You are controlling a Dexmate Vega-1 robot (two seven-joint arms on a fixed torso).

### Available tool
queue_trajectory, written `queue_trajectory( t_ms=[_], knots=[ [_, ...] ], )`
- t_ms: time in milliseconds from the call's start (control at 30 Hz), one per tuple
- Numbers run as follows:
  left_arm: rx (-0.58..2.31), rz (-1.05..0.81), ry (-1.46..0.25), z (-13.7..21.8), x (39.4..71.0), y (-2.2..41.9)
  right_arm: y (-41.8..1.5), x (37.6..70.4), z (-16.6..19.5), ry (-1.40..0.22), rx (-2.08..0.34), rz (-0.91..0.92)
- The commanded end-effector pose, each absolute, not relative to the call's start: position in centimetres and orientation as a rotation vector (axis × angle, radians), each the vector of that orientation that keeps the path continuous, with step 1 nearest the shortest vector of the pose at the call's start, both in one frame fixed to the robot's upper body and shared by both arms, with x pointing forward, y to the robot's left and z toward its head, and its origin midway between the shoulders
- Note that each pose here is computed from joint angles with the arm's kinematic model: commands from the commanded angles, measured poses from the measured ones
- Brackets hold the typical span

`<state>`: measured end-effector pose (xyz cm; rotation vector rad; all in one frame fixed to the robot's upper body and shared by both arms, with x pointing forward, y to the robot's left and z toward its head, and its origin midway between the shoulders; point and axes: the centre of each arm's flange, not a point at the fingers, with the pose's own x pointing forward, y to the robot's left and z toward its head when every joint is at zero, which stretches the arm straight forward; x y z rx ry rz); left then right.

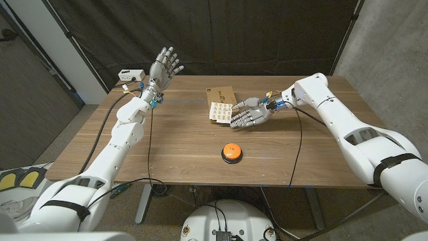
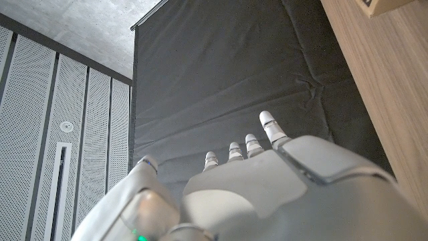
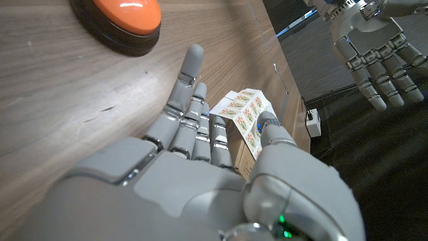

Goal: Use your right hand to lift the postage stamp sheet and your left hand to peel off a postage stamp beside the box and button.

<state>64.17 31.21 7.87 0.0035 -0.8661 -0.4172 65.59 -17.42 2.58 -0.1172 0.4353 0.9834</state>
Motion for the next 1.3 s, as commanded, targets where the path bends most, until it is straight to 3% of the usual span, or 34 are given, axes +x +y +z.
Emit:
queue_trajectory(
  t_ms=[33, 500, 867, 1300],
  knots=[
    [-0.004, -0.42, -0.857, 7.7, 64.5, 30.8, -17.8, 65.8, 1.8, 0.388, -0.097, 0.984],
    [-0.018, -0.42, -0.858, 7.9, 64.8, 30.9, -16.2, 64.6, 2.1, 0.34, -0.312, 0.749],
    [-0.027, -0.402, -0.858, 7.6, 64.9, 31.5, -14.1, 65.0, 0.7, 0.443, -0.246, 0.783],
    [-0.045, -0.401, -0.854, 7.2, 65.1, 31.9, -12.2, 64.6, 0.1, 0.47, -0.179, 0.67]
  ],
)
